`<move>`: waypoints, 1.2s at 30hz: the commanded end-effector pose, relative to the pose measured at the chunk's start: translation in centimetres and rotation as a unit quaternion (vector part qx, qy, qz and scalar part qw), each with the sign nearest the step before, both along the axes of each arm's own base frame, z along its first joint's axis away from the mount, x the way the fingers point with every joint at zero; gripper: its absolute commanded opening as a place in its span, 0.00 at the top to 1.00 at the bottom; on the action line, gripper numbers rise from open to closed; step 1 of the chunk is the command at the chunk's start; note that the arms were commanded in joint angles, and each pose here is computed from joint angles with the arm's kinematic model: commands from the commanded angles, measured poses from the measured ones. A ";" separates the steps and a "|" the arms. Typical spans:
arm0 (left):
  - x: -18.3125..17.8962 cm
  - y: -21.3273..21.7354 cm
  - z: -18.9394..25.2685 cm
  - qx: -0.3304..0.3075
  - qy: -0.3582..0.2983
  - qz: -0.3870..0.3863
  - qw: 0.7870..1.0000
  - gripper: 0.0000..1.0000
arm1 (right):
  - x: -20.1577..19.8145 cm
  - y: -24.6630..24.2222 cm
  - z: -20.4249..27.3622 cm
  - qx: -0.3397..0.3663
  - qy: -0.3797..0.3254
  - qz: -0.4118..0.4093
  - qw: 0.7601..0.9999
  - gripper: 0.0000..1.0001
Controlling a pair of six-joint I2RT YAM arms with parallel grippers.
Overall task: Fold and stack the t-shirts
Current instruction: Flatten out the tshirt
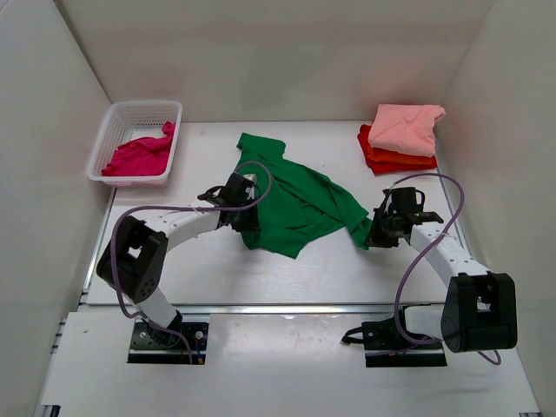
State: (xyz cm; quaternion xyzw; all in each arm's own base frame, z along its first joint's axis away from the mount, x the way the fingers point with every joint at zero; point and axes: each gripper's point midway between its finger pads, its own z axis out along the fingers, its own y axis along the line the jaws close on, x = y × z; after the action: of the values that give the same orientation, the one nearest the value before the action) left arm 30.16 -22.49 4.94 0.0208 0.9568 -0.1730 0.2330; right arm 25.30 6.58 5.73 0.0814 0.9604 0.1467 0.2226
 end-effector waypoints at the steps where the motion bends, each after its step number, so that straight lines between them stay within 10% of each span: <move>1: -0.7 -0.3 0.7 0.008 0.019 -0.021 1.000 0.74 | 0.4 0.0 0.3 0.002 -0.012 0.001 1.000 1.00; 24: -1.1 3.1 -2.6 0.076 0.032 0.002 0.997 0.50 | 0.6 0.2 0.4 0.010 -0.018 0.000 1.000 1.00; 36: -1.2 2.0 -2.4 0.064 0.036 -0.005 0.997 0.73 | 0.6 0.1 0.4 0.010 -0.021 0.000 1.000 1.00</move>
State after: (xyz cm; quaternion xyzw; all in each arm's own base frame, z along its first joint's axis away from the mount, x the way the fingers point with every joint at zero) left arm 28.51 -19.85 1.61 0.0288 0.9763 -0.1053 0.1866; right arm 25.19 6.60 5.45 0.0833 0.9596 0.1517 0.2220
